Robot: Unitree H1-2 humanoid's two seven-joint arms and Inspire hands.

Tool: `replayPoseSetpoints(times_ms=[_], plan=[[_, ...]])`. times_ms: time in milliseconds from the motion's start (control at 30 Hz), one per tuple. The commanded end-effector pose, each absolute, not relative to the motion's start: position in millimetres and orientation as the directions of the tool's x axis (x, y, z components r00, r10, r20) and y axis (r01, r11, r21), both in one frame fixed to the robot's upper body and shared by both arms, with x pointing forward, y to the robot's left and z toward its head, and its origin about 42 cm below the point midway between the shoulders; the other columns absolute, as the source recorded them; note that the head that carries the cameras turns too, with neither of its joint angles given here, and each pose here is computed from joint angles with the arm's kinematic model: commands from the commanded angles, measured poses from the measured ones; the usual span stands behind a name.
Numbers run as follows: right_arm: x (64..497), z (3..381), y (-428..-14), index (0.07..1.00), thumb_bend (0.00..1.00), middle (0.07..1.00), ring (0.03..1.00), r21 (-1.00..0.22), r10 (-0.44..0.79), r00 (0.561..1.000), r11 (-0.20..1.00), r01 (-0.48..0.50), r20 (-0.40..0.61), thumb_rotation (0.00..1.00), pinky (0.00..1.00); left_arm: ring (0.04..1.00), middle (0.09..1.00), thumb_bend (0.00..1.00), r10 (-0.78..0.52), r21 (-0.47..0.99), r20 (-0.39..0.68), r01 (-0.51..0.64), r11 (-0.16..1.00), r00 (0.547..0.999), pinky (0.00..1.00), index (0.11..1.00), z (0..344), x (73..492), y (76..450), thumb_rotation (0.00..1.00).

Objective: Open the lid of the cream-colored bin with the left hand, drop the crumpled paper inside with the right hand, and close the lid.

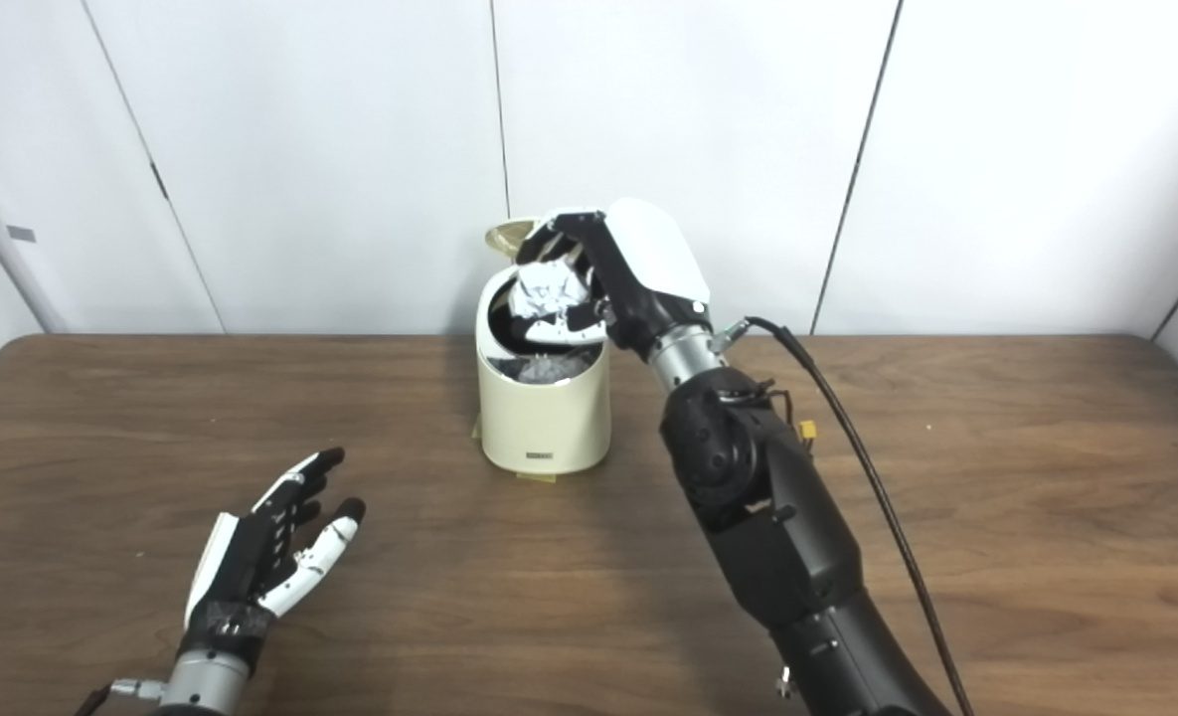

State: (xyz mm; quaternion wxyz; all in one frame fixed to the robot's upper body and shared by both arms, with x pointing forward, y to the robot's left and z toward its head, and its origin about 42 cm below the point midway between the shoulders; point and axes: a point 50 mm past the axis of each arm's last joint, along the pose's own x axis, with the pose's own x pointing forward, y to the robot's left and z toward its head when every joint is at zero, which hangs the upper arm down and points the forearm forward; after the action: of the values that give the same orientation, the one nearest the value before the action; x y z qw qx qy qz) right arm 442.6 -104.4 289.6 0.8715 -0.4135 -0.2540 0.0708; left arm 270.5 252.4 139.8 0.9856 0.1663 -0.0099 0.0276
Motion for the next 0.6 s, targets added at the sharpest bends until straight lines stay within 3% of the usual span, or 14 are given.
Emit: replayPoseSetpoints(times_ms=[0,567], plan=[[448,321,-97,0.545,0.49,0.499,0.383,-0.736,0.336,0.810,0.657,0.164,0.481,0.00,0.30,0.934,0.933,0.52,0.053,0.330,0.095,-0.082,0.940,0.994,0.91,0.906,152,274,250,0.48],[453,304,-96,0.516,0.49,0.516,0.397,-0.741,0.331,0.832,0.657,0.135,0.445,0.00,0.31,0.938,0.936,0.51,0.058,0.336,0.105,-0.090,0.938,0.993,0.91,0.903,155,274,249,0.47]])
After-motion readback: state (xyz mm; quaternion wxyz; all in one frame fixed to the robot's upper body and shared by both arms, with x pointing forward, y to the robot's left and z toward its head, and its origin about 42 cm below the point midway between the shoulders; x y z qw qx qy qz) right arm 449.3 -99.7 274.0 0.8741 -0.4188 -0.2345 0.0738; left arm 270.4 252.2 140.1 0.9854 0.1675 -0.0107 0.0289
